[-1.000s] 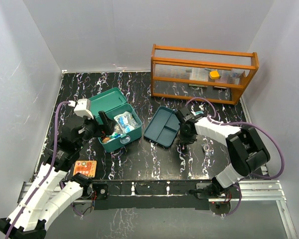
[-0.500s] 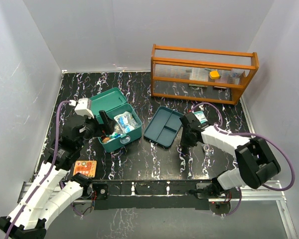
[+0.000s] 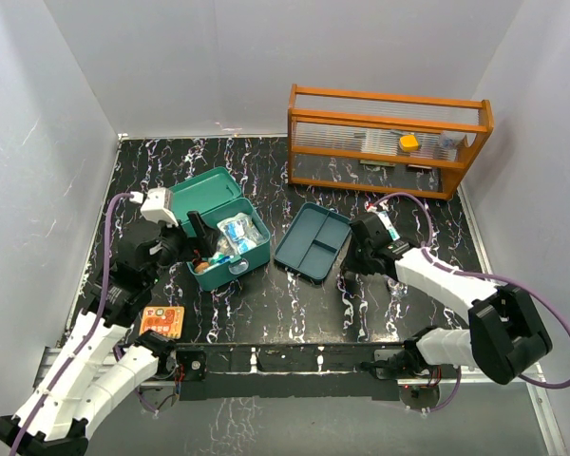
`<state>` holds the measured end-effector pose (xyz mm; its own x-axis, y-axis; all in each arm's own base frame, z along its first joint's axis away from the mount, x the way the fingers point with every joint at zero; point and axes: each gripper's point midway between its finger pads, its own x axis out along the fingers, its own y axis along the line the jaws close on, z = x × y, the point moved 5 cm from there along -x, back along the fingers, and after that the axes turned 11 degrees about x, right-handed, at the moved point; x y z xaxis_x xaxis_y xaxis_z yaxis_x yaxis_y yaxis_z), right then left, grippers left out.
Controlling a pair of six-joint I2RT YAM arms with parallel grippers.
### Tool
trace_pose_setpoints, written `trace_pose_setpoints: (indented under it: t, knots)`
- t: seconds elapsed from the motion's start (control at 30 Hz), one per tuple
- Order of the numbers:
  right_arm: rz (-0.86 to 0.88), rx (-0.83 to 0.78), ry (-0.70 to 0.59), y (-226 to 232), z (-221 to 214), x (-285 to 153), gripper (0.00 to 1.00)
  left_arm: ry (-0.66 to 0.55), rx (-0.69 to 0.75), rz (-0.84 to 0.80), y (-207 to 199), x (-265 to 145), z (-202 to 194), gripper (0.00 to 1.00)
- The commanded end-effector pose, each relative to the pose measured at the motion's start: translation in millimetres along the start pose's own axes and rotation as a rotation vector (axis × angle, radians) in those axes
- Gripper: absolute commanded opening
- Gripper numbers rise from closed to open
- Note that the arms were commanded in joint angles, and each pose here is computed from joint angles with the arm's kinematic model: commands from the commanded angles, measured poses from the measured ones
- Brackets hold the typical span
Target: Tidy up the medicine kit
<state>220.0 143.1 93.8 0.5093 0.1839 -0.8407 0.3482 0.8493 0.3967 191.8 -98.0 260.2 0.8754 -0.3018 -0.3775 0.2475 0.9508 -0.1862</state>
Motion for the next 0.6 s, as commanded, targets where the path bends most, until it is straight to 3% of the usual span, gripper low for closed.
trace_pose_setpoints:
  t: [0.0,0.27,0.57]
  knots:
    - [0.086,-0.003,-0.085,19.1,16.3,-9.6,0.07,-0.062,-0.002,0.008,0.3,-9.2,16.1,0.89]
    - [0.164,-0.062,-0.147,62.4,38.5,-24.6,0.09,-0.088,-0.020,0.036,4.5,-12.1,16.8,0.89]
    - [0.198,-0.131,-0.163,118.2,29.5,-9.7,0.11,-0.112,-0.089,0.093,11.7,-17.5,14.4,0.89]
